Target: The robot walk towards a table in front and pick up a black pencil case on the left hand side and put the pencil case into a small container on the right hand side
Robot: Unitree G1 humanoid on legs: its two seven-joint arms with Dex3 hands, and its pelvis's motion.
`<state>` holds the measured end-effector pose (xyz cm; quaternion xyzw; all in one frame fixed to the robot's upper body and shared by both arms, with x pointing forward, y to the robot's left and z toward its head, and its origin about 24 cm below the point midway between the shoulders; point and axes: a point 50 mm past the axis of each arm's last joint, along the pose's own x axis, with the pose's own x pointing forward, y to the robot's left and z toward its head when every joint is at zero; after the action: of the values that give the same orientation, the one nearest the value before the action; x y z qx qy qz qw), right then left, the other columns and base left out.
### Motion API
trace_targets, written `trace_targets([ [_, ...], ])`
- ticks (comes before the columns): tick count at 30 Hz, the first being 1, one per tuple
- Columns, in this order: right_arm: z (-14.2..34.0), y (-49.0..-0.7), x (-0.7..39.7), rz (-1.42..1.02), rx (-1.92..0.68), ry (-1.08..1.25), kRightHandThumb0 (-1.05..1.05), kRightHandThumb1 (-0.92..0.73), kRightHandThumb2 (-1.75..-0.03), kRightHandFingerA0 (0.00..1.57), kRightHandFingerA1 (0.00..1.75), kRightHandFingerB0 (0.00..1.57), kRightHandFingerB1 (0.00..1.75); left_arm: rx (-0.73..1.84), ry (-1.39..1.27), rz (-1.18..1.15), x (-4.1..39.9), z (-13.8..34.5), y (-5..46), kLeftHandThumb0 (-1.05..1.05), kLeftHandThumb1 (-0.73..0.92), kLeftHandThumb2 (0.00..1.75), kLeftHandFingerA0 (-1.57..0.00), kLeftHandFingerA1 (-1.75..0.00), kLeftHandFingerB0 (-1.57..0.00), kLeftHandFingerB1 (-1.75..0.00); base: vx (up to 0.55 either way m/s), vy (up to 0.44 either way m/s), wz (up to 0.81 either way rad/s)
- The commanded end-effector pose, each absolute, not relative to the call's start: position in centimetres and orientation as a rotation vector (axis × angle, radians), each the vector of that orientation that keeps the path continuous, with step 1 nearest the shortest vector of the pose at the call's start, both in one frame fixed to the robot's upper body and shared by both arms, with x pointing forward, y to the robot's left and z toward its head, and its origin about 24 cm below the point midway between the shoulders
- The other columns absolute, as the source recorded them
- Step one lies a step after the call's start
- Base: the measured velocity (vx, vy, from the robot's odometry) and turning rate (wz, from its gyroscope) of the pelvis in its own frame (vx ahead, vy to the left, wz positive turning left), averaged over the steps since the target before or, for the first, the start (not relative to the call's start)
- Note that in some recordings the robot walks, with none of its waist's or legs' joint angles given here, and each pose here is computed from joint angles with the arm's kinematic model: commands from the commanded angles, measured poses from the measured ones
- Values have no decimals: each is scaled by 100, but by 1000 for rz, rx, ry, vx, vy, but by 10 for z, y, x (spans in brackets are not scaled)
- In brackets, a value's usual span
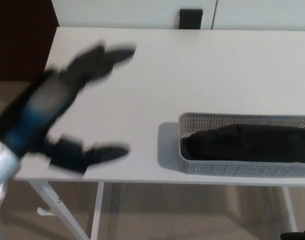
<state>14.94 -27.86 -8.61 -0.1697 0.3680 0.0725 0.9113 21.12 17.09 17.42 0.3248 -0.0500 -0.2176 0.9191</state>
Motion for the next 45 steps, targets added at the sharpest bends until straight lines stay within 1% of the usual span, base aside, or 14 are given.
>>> trace_targets([
  [1, -103, -284, 120, 34, -357, 778, -26, -63, -58, 48, 48, 39, 40, 310, 502, -879, 34, 83, 242, -70, 50, 56, -18, -29, -20, -28, 0, 0, 0],
  [6, -108, -280, 111, 19, -340, 791, -26, -63, -58, 52, 49, 40, 40, 279, 647, -762, 8, 71, 259, -31, 15, 81, -7, -51, -7, -49, 0, 0, 0],
  [7, -108, -280, 110, 22, -342, 793, -26, -64, -58, 52, 49, 39, 40, 281, 651, -760, 6, 70, 260, -67, 45, 55, -20, -32, -17, -27, 0, 0, 0],
  [10, -110, -278, 109, 28, -332, 801, -23, -65, -58, 52, 48, 41, 40, 323, 644, -734, 13, 65, 264, -68, 50, 56, -18, -32, -17, -27, 0, 0, 0],
  [12, -110, -277, 114, 8, -321, 792, -22, -65, -58, 52, 48, 42, 41, 349, 632, -694, 24, 59, 265, -69, 51, 57, -18, -32, -17, -27, 0, 0, 0],
  [13, -110, -277, 114, -4, -312, 788, -23, -65, -58, 53, 49, 41, 41, 387, 634, -657, 31, 51, 264, -34, 28, 87, -1, -49, 0, -47, 0, 0, 0],
  [20, -107, -281, 106, -50, -275, 745, -23, -66, -59, 51, 49, 41, 42, 372, 728, -342, 82, -24, 261, -67, 43, 76, -5, -32, -11, -34, 0, 0, 0],
  [21, -107, -280, 106, -60, -266, 739, -24, -65, -58, 52, 49, 43, 42, 411, 741, -294, 94, -37, 264, -35, 29, 89, -1, -51, 0, -47, 0, 0, 0],
  [22, -106, -280, 109, -66, -259, 734, -26, -65, -59, 51, 49, 42, 41, 418, 757, -257, 103, -47, 266, -72, 46, 79, -6, -37, -10, -37, 0, 0, 0],
  [38, -96, -286, 118, -78, -261, 676, -25, -66, -59, 55, 50, 40, 41, 253, 804, -68, 135, -95, 278, -71, 45, 83, -5, -39, -6, -32, 0, 0, 0],
  [39, -95, -287, 119, -86, -255, 666, -25, -65, -59, 57, 51, 41, 42, 269, 799, -70, 134, -96, 279, -73, 52, 60, -10, -31, -12, -24, 0, 0, 0],
  [40, -93, -288, 122, -97, -257, 654, -25, -65, -58, 57, 51, 42, 42, 339, 813, -102, 130, -97, 281, -83, 52, 82, -8, -40, -9, -36, 0, 0, 0],
  [41, -93, -289, 122, -100, -254, 653, -25, -64, -58, 54, 50, 42, 42, 372, 818, -114, 129, -97, 282, -36, 28, 89, -1, -50, 0, -48, 0, 0, 0],
  [45, -93, -287, 122, -98, -247, 650, -23, -66, -59, 56, 50, 41, 41, 510, 820, -178, 123, -93, 291, -35, 28, 89, -1, -50, 0, -47, 0, 0, 0],
])
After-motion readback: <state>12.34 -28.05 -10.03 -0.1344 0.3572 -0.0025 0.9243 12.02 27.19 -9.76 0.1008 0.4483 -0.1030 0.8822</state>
